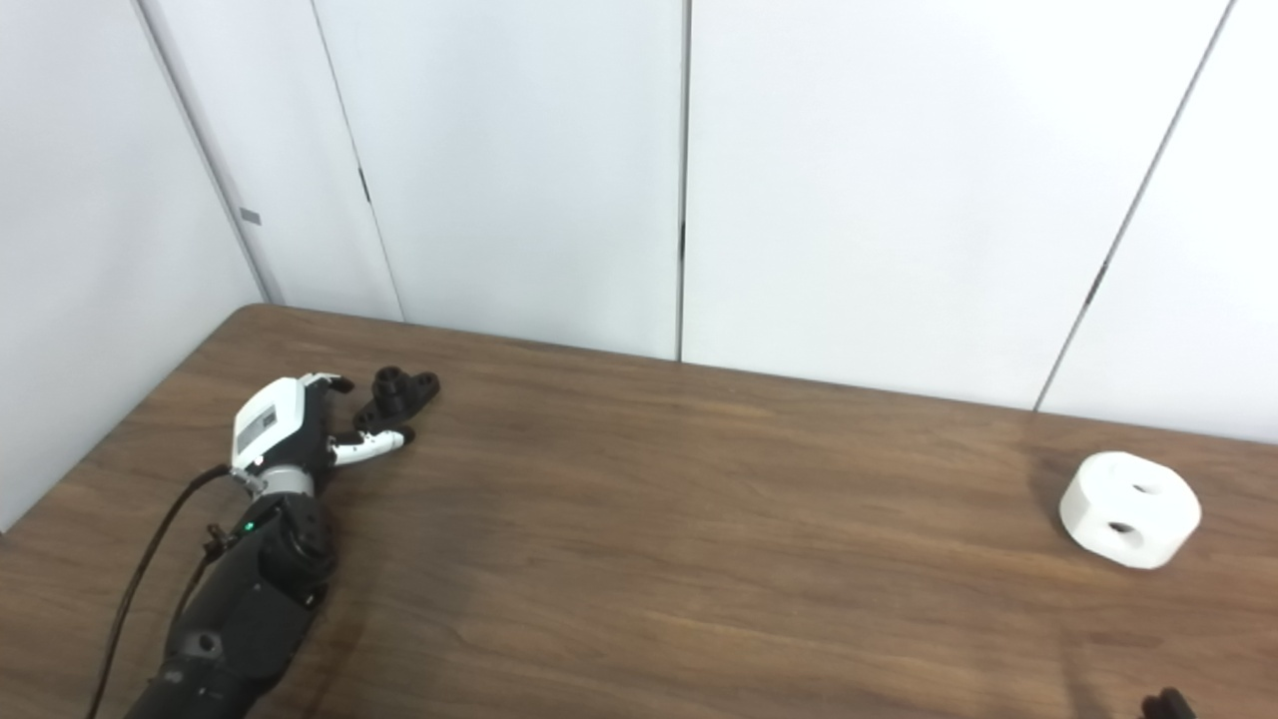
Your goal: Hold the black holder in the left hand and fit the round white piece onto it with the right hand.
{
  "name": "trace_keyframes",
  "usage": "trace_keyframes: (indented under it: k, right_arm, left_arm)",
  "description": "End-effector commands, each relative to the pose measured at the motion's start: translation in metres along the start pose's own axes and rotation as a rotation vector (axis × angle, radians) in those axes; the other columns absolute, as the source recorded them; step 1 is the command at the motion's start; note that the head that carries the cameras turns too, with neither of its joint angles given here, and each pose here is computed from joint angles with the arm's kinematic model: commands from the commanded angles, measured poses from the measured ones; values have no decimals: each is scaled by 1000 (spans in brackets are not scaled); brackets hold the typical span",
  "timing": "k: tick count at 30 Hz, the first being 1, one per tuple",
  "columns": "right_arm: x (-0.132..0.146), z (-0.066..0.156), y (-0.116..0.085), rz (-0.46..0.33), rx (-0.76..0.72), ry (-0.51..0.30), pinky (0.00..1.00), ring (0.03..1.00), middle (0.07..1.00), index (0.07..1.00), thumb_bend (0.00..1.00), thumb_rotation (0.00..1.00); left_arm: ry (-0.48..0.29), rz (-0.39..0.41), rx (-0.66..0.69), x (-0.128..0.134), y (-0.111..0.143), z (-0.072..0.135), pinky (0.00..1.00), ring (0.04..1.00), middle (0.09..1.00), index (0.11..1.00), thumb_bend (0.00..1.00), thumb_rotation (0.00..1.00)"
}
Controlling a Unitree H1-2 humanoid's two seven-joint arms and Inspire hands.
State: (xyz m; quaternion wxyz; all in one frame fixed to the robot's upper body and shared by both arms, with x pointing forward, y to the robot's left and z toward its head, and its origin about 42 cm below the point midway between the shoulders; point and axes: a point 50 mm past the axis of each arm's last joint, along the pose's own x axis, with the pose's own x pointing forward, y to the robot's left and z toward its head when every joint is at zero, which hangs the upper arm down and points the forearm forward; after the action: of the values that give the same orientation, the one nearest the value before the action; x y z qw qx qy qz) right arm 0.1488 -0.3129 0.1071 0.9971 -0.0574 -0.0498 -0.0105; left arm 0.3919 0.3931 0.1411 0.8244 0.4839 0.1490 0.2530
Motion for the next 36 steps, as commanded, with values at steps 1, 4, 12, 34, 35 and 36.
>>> trace_keyframes:
  k: [1,4,12,34,35,36]
  right_arm:
    - [-7,-1,-2,13,-6,23,1000,1000,1000,1000,671,1000]
    - [-7,0,-2,16,3,25,1000,1000,1000,1000,669,1000]
    - [-7,0,-2,8,0,31,1000,1000,1000,1000,654,1000]
    - [-10,4,-1,10,6,40,1000,1000,1000,1000,641,1000]
    - [-10,4,-2,10,6,42,1000,1000,1000,1000,642,1000]
    - [-11,4,-2,10,7,43,1000,1000,1000,1000,643,1000]
  left_arm:
    - [-25,83,10,14,23,9,956,962,916,781,877,297]
    - [-26,76,3,13,22,10,960,962,916,780,878,296]
    - [-41,59,4,16,18,13,926,922,863,713,874,309]
    - [-113,73,-10,12,15,17,944,905,821,485,526,67]
    - [-114,73,-14,12,14,17,941,899,816,485,525,63]
    - [-115,74,-17,12,14,17,937,894,809,485,525,58]
